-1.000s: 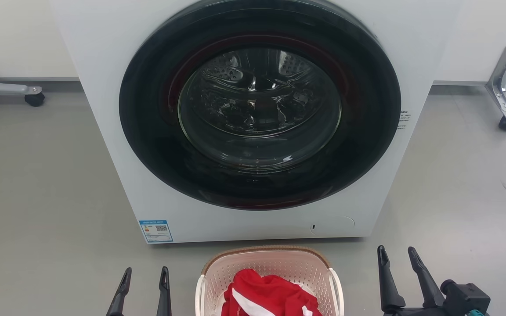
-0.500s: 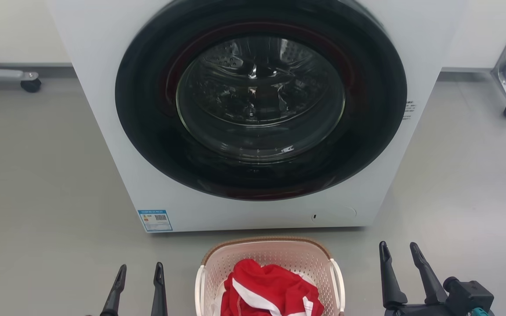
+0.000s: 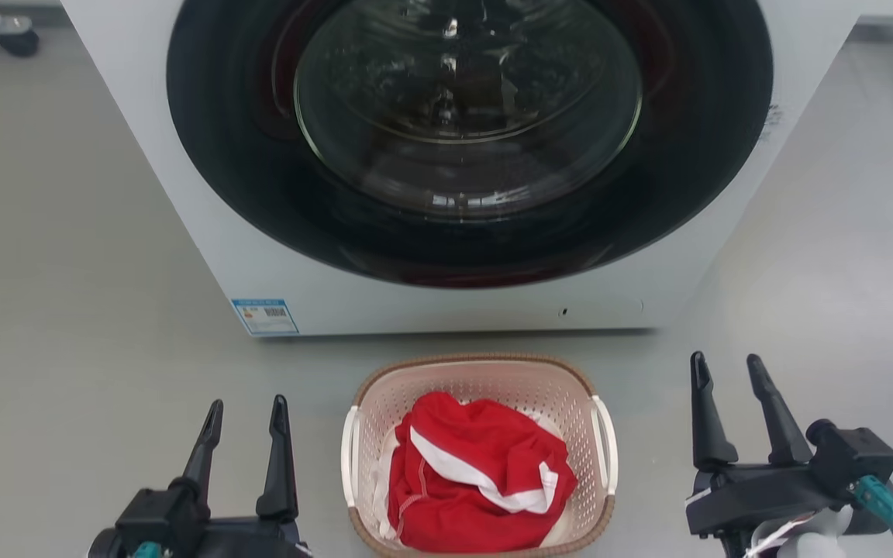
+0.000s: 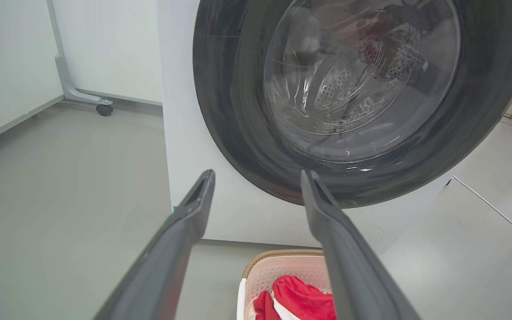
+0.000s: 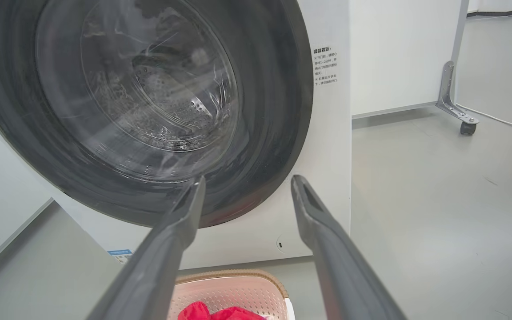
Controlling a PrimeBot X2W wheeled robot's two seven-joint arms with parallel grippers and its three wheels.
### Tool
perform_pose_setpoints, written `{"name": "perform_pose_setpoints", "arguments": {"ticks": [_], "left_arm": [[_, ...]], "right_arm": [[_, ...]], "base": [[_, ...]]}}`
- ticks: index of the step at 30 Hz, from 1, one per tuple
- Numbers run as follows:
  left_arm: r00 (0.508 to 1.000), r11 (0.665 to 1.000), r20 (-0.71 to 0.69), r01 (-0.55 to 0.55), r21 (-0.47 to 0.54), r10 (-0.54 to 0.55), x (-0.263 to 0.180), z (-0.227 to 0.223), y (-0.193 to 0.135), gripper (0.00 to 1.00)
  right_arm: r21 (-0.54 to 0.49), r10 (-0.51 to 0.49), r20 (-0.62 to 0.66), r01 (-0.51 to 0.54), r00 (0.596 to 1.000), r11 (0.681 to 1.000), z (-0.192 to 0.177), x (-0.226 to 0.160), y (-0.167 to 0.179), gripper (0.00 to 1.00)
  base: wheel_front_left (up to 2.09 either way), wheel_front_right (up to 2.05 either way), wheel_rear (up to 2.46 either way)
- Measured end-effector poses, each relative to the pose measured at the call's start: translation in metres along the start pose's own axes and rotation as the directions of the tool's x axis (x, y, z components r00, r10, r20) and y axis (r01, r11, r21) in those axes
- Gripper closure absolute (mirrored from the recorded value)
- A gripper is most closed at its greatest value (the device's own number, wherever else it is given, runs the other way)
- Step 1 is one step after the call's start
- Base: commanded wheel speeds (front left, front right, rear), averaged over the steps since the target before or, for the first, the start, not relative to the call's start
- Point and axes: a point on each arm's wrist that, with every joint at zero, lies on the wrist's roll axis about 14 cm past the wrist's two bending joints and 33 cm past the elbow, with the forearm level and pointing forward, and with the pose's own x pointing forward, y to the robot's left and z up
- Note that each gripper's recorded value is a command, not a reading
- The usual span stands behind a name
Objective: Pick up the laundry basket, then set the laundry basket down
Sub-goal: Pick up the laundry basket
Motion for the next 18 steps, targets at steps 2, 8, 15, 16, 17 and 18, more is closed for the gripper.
{"name": "perform_pose_setpoints", "arguments": {"ticks": [2, 8, 15, 16, 17, 18], "left_arm": [[1.000, 1.000, -0.019, -0.002, 0.002, 0.002, 0.008, -0.007, 0.001, 0.00], [0.997, 1.000, -0.075, -0.014, -0.002, 0.014, 0.031, -0.029, 0.007, 0.00], [0.984, 0.999, -0.175, -0.024, -0.025, 0.019, 0.052, -0.066, 0.013, 0.00], [0.982, 0.999, -0.189, -0.026, -0.025, 0.021, 0.055, -0.071, 0.015, 0.00], [0.979, 0.999, -0.201, -0.027, -0.027, 0.021, 0.058, -0.076, 0.016, 0.00], [0.977, 0.999, -0.212, -0.025, -0.027, 0.019, 0.062, -0.081, 0.016, 0.00]], "right_arm": [[-0.001, -0.012, -0.018, 0.012, 1.000, 1.000, -0.007, 0.006, -0.006, 0.00], [-0.003, -0.034, -0.078, 0.034, 0.996, 0.999, -0.034, 0.024, -0.018, 0.00], [-0.023, -0.045, -0.138, 0.042, 0.989, 0.999, -0.064, 0.047, -0.030, 0.00], [-0.027, -0.045, -0.149, 0.041, 0.988, 0.999, -0.069, 0.050, -0.031, 0.00], [-0.031, -0.045, -0.161, 0.041, 0.986, 0.999, -0.075, 0.052, -0.033, 0.00], [-0.033, -0.046, -0.173, 0.041, 0.984, 0.999, -0.080, 0.054, -0.034, 0.00]], "base": [[0.00, 0.00, 0.00], [0.00, 0.00, 0.00], [0.00, 0.00, 0.00], [0.00, 0.00, 0.00], [0.00, 0.00, 0.00], [0.00, 0.00, 0.00]]}}
